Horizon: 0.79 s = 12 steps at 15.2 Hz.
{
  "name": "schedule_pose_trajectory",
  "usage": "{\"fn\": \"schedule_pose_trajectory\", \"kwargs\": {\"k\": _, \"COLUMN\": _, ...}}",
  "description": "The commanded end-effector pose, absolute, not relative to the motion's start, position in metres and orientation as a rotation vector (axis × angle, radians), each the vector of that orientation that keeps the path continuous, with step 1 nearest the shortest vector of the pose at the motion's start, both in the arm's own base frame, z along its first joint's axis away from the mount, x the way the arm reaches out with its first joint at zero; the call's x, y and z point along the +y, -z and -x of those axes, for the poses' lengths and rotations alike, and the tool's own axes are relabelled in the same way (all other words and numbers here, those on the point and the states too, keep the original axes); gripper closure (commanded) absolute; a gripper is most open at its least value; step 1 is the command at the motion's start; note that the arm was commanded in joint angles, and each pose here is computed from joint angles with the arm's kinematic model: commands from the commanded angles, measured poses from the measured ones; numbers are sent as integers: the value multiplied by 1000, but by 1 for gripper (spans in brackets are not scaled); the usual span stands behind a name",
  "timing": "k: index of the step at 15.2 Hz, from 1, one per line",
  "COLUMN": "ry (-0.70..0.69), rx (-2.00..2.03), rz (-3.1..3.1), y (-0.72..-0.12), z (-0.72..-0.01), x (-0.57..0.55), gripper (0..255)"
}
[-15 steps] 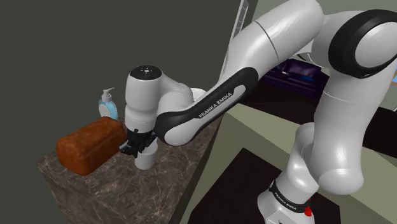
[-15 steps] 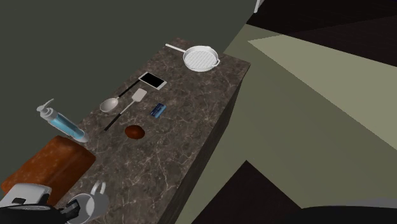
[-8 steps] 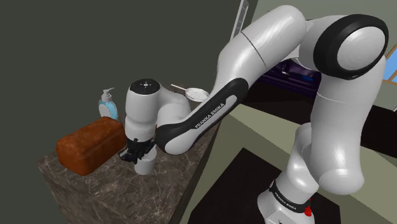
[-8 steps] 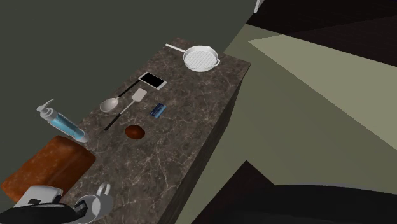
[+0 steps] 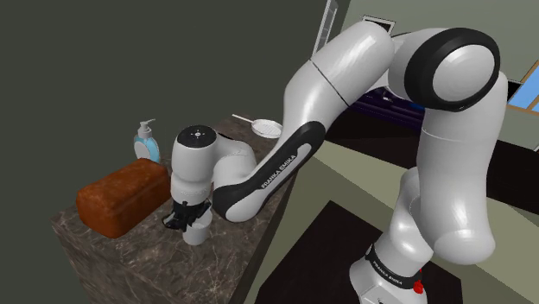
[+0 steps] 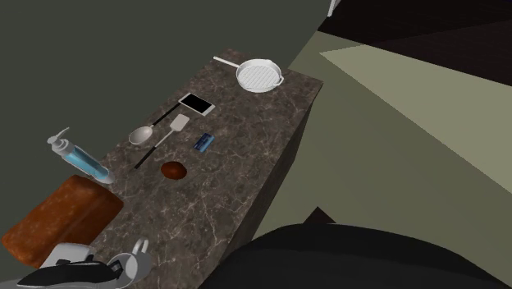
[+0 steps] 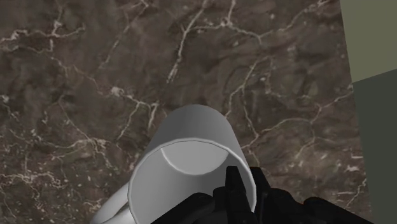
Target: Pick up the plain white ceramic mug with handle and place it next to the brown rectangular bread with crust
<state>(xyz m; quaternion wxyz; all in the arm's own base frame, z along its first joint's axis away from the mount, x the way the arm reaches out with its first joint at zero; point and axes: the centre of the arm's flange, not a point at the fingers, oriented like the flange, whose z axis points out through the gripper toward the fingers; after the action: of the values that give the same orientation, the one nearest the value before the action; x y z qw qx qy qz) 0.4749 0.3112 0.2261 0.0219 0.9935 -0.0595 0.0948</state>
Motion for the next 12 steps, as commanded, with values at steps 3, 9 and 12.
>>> {"fn": "schedule_pose_trajectory", "kwargs": {"k": 3, "ry": -294, "rx": -184, "rz": -3079, "y": -225, "z": -475, "x": 311, "gripper": 255}}
{"fn": "schedule_pose_trajectory", "kwargs": {"k": 9, "ry": -294, "rx": -184, "rz": -3079, "y": -225, "z": -475, "x": 311, "gripper": 0}}
{"fn": "schedule_pose_trajectory", "kwargs": {"k": 12, "ry": -294, "rx": -184, "rz": -3079, "y": -225, "z": -475, "x": 311, "gripper": 0}}
